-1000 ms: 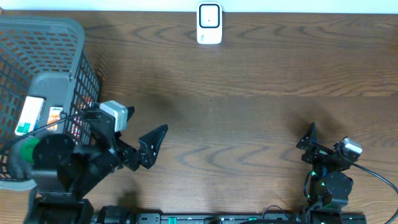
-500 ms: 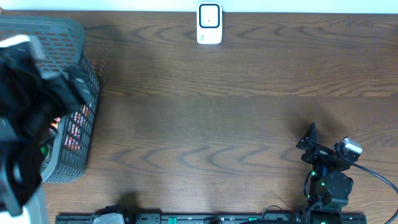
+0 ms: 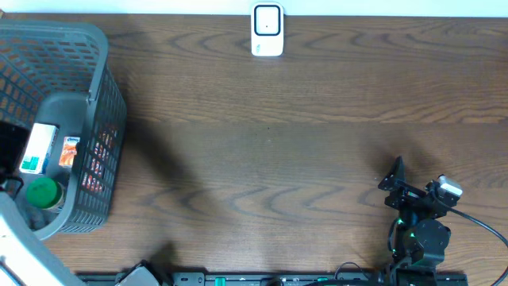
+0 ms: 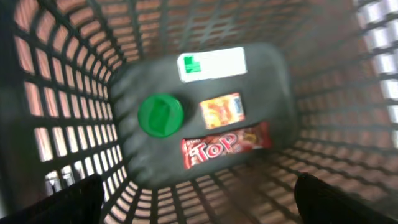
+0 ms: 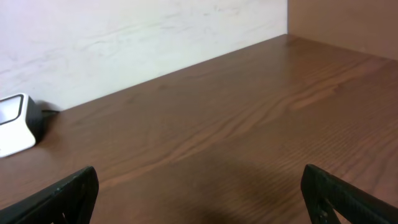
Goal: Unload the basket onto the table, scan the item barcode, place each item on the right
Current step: 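Reach the left gripper into the basket and grasp the green-capped jar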
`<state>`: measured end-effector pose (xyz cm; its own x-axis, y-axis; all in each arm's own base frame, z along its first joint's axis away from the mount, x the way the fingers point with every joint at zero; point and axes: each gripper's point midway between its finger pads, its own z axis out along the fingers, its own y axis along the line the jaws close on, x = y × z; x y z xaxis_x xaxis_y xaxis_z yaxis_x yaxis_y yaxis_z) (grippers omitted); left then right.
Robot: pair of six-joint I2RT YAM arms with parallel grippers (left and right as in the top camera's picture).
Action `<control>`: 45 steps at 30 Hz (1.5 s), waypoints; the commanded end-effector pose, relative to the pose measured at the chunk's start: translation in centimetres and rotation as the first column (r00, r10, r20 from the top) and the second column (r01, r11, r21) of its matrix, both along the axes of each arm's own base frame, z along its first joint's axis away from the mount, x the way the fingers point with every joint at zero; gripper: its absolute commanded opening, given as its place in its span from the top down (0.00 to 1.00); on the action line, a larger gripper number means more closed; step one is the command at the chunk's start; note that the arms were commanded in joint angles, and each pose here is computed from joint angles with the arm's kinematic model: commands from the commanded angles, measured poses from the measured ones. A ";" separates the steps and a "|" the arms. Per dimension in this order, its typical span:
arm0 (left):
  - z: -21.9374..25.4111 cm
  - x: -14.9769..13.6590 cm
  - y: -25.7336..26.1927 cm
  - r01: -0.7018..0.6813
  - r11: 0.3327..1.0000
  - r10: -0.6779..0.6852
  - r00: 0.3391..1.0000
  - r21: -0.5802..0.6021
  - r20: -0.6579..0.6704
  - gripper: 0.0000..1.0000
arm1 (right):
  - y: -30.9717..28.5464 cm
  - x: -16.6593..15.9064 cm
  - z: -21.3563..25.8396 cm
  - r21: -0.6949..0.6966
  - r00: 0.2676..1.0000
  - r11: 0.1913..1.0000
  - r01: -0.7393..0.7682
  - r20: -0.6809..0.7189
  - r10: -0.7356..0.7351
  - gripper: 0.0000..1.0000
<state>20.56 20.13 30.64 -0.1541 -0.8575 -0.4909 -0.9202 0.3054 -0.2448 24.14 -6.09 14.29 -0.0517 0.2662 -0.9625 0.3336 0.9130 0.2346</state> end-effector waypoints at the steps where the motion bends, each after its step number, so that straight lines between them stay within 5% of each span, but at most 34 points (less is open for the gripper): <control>1: -4.6 -1.3 1.2 -0.133 0.989 0.128 0.989 -0.067 -0.077 0.05 | -0.3 -0.1 -0.1 -0.012 1.000 1.000 0.013 -0.008 -0.014 0.01; 26: -18.1 -0.8 5.4 -0.249 0.956 0.176 0.909 -0.153 -0.379 0.05 | -0.3 -0.1 -0.1 -0.012 1.000 1.000 0.013 -0.008 -0.014 0.01; 45: -21.5 -0.8 6.4 -0.224 0.968 0.168 0.910 -0.109 -0.379 0.04 | -0.3 -0.1 -0.1 -0.013 1.000 1.000 0.013 -0.008 -0.013 0.01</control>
